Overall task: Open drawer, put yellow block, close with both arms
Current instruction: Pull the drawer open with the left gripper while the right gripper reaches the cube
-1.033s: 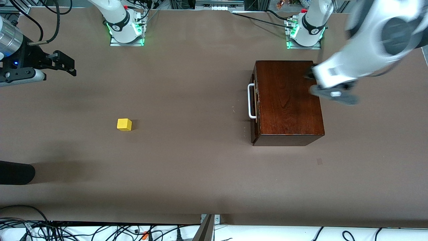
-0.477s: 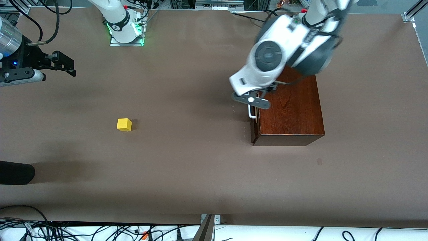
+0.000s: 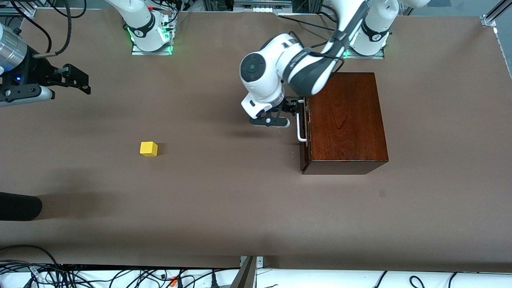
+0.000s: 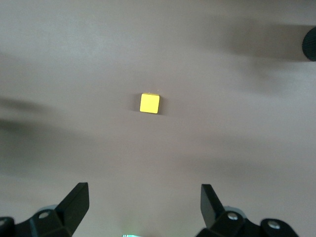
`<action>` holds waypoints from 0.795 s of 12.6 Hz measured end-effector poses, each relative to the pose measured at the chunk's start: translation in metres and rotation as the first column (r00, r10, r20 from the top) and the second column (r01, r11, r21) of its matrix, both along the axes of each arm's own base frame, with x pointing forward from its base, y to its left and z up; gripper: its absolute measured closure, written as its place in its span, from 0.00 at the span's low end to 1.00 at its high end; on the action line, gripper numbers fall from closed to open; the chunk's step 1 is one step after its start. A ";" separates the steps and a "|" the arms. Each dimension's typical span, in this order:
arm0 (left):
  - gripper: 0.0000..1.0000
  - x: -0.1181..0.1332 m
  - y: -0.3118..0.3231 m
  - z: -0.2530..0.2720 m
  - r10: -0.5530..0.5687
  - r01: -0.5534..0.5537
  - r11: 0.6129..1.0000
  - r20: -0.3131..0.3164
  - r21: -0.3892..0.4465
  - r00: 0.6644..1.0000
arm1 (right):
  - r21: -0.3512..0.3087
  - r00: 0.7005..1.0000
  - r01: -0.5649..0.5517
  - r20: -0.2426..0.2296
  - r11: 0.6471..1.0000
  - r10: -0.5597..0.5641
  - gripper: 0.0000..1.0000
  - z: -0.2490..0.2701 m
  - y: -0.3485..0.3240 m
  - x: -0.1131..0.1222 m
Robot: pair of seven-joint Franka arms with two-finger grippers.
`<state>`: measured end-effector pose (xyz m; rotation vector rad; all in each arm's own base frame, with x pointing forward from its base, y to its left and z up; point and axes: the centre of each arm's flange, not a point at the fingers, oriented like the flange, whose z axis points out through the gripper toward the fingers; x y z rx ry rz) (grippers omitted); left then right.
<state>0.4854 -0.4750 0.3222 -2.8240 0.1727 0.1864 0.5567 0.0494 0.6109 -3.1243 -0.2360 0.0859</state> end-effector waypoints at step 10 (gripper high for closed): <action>0.00 0.011 0.011 -0.035 -0.020 0.014 0.994 0.050 0.113 0.999 | -0.026 0.993 0.010 -0.121 1.000 -0.013 0.00 -0.097 0.000 0.046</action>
